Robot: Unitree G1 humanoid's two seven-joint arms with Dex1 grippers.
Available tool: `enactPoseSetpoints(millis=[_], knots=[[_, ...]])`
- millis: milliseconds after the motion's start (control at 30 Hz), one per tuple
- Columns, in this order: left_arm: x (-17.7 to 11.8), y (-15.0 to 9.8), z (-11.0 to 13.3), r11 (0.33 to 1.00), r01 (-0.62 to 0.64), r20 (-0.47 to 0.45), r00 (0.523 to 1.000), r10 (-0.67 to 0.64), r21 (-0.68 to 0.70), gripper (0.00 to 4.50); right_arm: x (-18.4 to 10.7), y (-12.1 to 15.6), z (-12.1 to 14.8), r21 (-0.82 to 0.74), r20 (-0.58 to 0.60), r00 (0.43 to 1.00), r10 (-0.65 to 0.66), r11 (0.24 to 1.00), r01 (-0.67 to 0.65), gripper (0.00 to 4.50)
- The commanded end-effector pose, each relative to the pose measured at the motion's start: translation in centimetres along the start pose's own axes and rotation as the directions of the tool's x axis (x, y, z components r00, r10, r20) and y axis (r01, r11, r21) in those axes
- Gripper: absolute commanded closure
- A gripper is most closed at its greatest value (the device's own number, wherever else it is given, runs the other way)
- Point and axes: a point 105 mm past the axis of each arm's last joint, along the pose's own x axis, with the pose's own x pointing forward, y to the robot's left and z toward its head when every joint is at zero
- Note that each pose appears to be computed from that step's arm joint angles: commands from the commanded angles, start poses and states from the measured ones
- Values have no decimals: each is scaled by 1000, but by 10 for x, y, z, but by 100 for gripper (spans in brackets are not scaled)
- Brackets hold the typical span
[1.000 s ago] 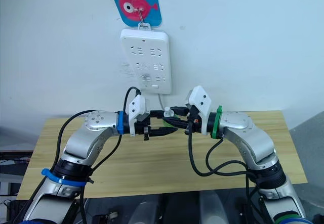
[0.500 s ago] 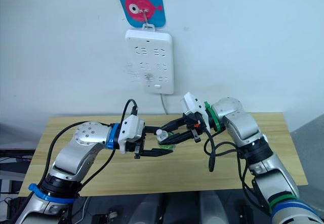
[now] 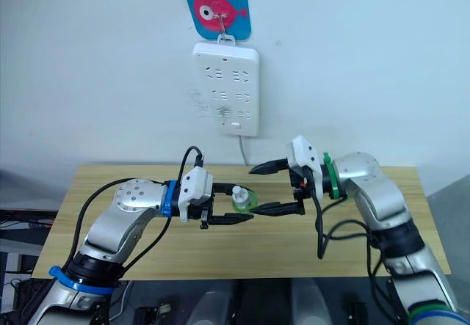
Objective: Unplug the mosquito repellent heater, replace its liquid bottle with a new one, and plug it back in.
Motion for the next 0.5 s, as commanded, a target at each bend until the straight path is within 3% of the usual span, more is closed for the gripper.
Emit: enactPoseSetpoints(millis=[33,167,467,500], knots=[[-3,12,6,997,-67,16,998,66,39,226,0,2,17,-43,29,991,-127,991,128,11],[-1,21,3,994,-106,8,994,105,30,226,10,-1,23,-12,59,953,-298,954,299,11],[5,25,9,994,-97,22,995,96,42,226,25,1,14,65,52,933,-356,933,353,11],[5,25,9,995,-95,23,995,94,42,226,26,1,13,64,49,933,-356,934,353,27]])
